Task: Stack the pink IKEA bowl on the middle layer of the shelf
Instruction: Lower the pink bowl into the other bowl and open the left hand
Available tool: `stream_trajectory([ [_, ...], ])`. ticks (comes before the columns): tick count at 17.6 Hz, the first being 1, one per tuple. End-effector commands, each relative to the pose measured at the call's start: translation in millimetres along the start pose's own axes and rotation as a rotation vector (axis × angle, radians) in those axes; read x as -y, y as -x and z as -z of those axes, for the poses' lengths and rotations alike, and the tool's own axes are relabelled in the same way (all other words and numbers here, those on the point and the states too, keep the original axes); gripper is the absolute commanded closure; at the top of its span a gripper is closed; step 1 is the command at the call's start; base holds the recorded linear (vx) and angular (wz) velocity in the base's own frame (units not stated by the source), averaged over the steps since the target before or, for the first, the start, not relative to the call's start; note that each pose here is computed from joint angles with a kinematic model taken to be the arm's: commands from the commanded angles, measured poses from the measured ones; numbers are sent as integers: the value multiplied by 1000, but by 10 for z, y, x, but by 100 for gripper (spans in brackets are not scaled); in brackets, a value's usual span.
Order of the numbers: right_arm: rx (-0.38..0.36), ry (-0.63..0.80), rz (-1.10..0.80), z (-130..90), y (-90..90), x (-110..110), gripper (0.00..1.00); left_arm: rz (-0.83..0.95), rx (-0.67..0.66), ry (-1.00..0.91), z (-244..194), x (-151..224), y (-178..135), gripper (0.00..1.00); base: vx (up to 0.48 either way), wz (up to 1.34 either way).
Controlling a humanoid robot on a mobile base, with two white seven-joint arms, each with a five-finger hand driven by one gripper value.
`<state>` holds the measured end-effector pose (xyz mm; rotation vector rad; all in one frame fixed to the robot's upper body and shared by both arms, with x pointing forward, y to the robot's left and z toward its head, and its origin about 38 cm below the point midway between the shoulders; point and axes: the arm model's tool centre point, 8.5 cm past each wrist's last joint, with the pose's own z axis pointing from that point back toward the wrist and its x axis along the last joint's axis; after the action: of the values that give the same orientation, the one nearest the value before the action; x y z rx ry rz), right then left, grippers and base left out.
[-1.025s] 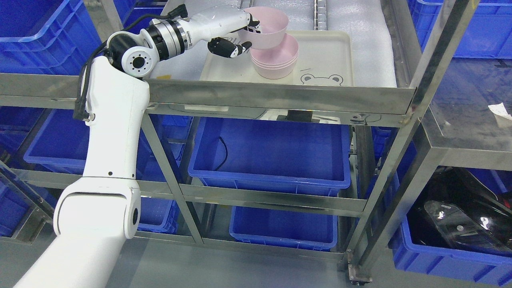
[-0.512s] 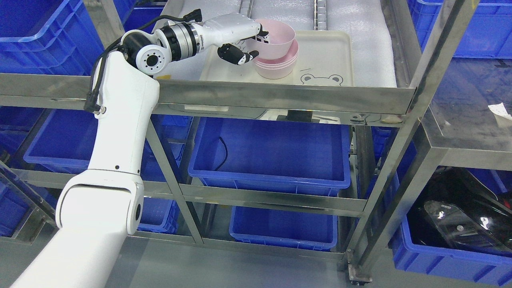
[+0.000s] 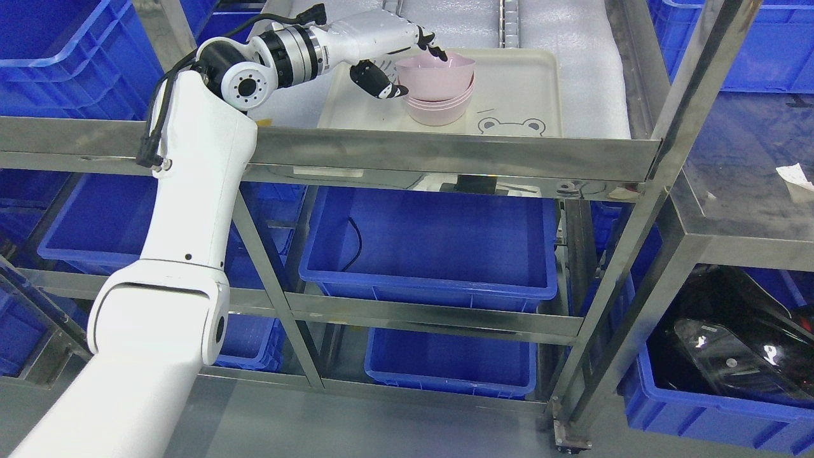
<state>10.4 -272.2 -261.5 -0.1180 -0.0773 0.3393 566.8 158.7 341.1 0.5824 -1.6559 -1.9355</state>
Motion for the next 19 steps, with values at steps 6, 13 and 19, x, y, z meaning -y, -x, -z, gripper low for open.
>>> stream_trajectory([
  [6, -3, 13, -1, 0, 71, 82, 0, -323, 136, -435, -264, -426, 31, 23, 0, 0],
  [13, -3, 13, -1, 0, 71, 82, 0, -640, 523, -532, 170, -45, -1099, 17, 0, 0],
  [19, -3, 13, -3, 0, 71, 81, 0, -850, 666, -463, 294, 1193, -2426, 9, 0, 0],
])
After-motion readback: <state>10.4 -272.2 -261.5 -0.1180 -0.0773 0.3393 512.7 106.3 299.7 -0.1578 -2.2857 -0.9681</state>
